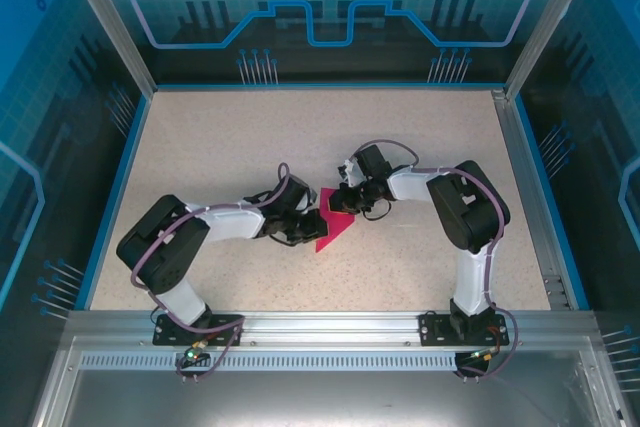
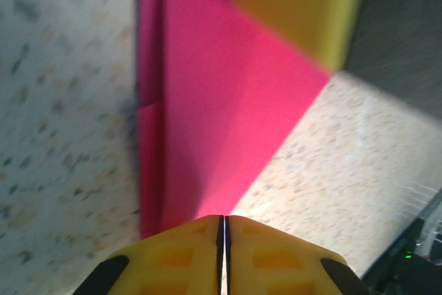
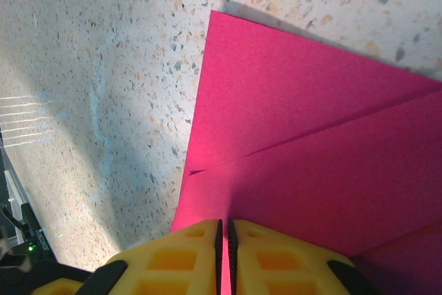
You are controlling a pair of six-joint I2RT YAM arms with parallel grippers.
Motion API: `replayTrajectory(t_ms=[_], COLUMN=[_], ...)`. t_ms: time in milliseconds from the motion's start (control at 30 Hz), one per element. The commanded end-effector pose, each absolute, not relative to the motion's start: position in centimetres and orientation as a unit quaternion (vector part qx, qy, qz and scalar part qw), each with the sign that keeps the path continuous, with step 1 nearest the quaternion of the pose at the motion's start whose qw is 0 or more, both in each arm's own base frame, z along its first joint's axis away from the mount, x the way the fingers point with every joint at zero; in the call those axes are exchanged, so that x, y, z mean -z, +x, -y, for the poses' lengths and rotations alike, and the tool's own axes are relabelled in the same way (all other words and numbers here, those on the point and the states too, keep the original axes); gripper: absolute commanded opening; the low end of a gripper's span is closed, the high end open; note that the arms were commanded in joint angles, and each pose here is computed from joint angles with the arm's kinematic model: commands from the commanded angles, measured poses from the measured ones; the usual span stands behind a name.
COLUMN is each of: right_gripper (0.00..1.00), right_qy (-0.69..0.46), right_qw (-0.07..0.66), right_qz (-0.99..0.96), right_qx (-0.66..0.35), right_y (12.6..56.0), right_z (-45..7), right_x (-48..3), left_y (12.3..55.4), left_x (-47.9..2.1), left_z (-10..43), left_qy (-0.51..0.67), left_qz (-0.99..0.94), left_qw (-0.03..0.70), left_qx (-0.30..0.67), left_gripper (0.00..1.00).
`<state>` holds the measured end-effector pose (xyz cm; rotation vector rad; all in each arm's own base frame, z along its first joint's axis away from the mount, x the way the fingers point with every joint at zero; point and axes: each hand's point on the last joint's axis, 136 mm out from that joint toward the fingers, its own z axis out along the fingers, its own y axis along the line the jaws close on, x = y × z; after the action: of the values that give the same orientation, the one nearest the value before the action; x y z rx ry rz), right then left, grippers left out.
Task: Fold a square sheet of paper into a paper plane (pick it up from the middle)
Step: Fourth fold the wing at the center of the table.
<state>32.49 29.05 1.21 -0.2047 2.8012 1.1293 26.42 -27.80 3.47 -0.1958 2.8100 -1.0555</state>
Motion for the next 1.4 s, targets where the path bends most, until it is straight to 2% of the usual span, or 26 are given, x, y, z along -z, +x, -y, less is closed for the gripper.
replayTrajectory(t_ms=[0, 267, 567, 1067, 1367], right_gripper=[0.14, 0.14, 0.15, 0.15, 0.16], right_qy=[-0.043, -0.035, -0.031, -0.026, -0.029], right_qw=[0.016, 0.011, 0.008, 0.006, 0.004], right_qz=[-0.947, -0.947, -0.949, -0.952, -0.951], right_qx=[-0.317, -0.318, -0.314, -0.305, -0.307], right_y=[30.4, 30.2, 30.0, 30.0, 29.9], right_z=[-26.8, -26.7, -26.5, -26.3, -26.4], right_x=[3.2, 3.8, 4.0, 4.4, 4.3], left_y=[27.8, 29.0, 25.8, 21.3, 23.7], left_x=[-5.8, -2.9, 1.3, 0.3, -3.5], left_z=[29.3, 29.8, 27.0, 25.1, 26.6], left_qy=[-0.05, -0.066, -0.098, -0.064, -0.061], left_qz=[-0.917, -0.924, -0.94, -0.944, -0.929], left_qw=[0.067, 0.044, 0.001, -0.035, 0.019], left_qx=[0.389, 0.374, 0.326, 0.321, 0.364], left_gripper=[0.15, 0.18, 0.18, 0.21, 0.23])
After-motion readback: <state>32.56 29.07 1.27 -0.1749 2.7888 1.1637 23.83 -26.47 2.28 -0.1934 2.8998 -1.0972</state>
